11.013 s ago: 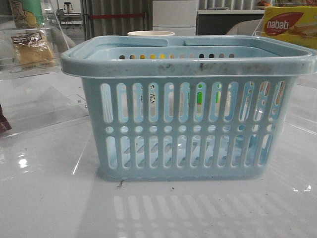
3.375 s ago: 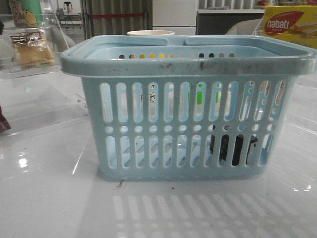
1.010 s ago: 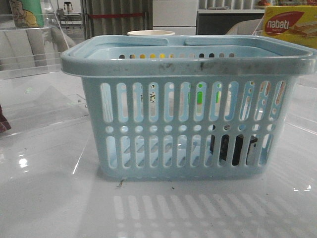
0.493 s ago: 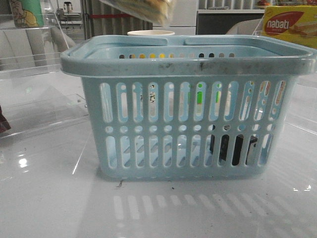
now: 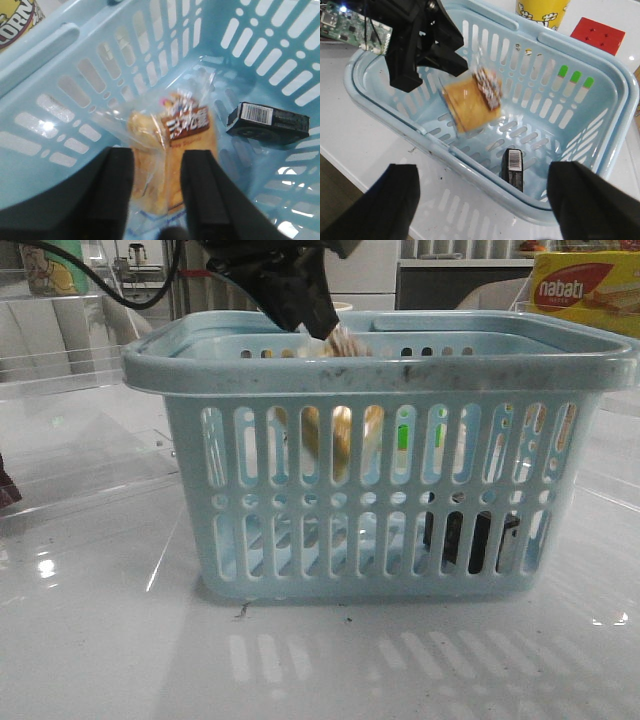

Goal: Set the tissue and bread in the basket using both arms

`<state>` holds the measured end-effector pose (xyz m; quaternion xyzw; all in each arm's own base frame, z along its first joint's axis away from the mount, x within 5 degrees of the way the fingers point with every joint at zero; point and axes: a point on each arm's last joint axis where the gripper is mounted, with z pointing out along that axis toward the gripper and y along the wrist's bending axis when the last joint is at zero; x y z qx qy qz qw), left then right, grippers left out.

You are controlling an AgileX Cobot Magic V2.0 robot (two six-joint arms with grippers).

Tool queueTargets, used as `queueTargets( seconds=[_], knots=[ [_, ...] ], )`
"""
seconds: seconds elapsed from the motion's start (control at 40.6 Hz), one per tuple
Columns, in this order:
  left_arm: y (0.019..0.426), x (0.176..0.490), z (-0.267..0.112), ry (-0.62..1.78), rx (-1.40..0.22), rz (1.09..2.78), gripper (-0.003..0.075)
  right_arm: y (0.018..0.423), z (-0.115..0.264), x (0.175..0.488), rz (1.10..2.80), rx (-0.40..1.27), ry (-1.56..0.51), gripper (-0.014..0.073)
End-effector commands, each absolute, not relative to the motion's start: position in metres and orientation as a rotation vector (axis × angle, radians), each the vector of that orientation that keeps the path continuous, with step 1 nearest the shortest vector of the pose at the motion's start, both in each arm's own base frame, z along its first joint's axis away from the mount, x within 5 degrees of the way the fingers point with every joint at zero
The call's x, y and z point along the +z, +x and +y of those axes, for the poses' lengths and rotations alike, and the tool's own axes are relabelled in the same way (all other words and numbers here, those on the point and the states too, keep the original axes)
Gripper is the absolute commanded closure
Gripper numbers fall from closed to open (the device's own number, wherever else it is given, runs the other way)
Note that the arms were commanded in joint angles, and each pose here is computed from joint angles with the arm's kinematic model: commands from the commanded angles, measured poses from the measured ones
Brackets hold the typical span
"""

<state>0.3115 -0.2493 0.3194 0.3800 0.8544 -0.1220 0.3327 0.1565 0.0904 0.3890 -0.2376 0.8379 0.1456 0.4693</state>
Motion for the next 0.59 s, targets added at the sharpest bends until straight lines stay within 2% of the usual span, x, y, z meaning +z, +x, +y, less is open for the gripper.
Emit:
queueTargets(
  seconds=[0.0, 0.246, 0.443, 0.567],
  knots=[
    [0.302, 0.361, -0.247, 0.927, -0.378, 2.091, 0.0218, 0.158, 0.09, 0.403, 1.959, 0.359, -0.558, -0.0028],
    [0.272, 0.405, -0.224, 0.909, -0.396, 2.018, 0.0211, 0.158, 0.09, 0.403, 1.959, 0.359, -0.558, -0.0028],
    [0.229, 0.447, -0.191, 0.903, -0.411, 1.959, 0.0211, 0.158, 0.09, 0.403, 1.959, 0.359, -0.558, -0.0028],
    [0.199, 0.459, -0.168, 0.884, -0.419, 1.911, 0.0211, 0.158, 0.09, 0.403, 1.959, 0.359, -0.558, -0.0028]
  ],
)
